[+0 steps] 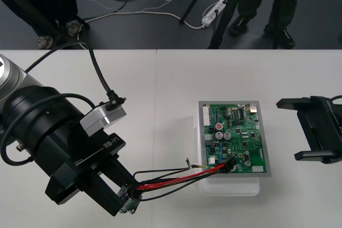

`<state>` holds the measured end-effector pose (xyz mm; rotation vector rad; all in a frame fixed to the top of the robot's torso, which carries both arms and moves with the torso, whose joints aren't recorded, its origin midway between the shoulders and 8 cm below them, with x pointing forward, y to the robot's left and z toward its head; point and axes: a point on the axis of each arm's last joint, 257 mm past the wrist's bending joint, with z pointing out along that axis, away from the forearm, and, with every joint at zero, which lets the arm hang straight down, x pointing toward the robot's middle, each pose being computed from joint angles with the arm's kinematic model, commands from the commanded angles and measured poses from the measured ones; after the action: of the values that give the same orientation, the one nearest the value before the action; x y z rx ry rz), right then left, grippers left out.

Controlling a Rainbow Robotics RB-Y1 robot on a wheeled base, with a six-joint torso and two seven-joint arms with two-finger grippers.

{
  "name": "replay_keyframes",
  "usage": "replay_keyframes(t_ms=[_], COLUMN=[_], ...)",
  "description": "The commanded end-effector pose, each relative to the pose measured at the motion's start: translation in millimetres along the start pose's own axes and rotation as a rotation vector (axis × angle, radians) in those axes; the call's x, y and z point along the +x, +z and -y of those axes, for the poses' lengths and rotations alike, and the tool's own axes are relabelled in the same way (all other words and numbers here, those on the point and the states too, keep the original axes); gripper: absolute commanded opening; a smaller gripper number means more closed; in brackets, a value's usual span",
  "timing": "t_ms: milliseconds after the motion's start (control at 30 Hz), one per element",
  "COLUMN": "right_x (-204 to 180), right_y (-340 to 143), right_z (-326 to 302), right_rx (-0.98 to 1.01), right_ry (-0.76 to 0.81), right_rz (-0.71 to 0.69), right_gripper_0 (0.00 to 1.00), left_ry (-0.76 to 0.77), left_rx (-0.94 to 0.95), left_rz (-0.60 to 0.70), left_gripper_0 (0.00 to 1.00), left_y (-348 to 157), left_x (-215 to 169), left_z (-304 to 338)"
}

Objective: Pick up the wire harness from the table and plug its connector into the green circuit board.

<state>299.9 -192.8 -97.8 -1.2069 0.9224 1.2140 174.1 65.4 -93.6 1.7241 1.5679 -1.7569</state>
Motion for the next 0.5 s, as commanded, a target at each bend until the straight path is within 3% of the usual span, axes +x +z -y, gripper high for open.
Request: replay_keyframes(t_ms=[33,500], right_x=[-27,-45], right_y=[14,58], right_z=[1,-16], right_rx=[-0.055,-0.210], right_ry=[-0.022,-0.107], right_rz=[0.041,0.100], right_gripper_0=[1.00,1.00], left_ry=[0.046,0.040], left_rx=[0.071,0.032], left_rz=[-0.017,0.074], left_gripper_0=[0.00,0.00], left_y=[10,15], left_x=[-10,-33], left_z=[14,0])
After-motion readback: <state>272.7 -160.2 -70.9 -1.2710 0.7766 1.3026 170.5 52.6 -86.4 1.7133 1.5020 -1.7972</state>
